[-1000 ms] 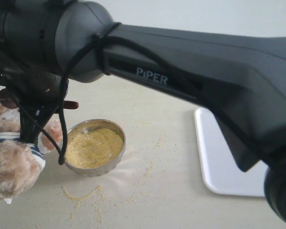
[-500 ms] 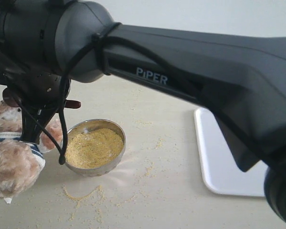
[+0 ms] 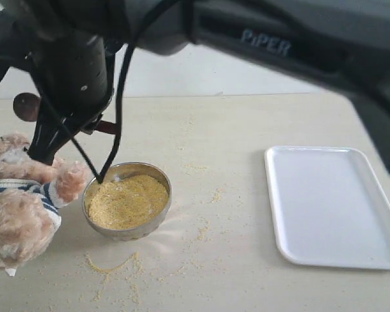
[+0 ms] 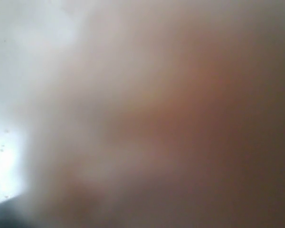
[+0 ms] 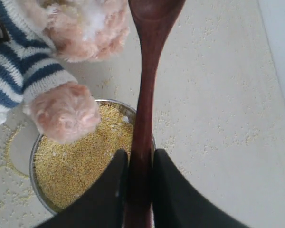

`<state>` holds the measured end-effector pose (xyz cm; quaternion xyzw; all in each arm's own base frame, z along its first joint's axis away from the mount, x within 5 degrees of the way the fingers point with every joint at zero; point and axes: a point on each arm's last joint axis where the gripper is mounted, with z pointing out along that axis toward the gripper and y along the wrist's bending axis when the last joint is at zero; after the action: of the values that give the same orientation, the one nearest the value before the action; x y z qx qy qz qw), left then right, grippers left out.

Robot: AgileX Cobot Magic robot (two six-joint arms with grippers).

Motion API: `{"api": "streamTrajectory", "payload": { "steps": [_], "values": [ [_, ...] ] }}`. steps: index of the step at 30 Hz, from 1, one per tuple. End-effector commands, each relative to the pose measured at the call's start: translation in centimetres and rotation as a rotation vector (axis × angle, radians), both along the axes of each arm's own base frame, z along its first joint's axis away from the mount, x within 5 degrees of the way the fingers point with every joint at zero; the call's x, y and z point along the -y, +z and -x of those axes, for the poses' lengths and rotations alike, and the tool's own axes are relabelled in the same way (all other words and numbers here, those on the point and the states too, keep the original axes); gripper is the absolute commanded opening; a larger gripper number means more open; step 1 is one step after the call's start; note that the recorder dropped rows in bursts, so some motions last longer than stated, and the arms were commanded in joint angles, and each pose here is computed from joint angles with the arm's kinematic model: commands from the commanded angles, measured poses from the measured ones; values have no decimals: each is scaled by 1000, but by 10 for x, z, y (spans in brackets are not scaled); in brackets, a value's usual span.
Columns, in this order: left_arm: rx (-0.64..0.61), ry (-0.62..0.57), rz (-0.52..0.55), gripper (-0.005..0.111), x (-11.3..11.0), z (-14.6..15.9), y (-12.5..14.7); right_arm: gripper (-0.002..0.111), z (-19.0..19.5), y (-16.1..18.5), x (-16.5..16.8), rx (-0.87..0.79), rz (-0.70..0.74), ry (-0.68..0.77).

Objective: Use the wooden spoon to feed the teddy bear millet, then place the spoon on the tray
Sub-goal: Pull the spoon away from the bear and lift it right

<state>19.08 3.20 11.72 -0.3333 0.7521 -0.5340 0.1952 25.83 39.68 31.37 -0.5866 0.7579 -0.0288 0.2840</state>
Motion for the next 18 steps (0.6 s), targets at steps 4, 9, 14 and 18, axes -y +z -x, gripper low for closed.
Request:
{"api": "streamTrajectory", "payload": {
  "steps": [4, 9, 14, 18],
  "values": [
    [85, -16, -29, 5, -4, -7, 6, 0, -24, 50, 48, -106, -217, -163],
    [90, -21, -34, 5, -4, -7, 6, 0, -37, 64, 73, -163, -303, -269],
    [93, -21, -37, 5, -4, -7, 6, 0, -43, 69, 89, -168, -281, -310],
    [104, -27, -48, 5, -4, -7, 6, 0, -52, 66, 104, -162, -285, -353]
  ]
}}
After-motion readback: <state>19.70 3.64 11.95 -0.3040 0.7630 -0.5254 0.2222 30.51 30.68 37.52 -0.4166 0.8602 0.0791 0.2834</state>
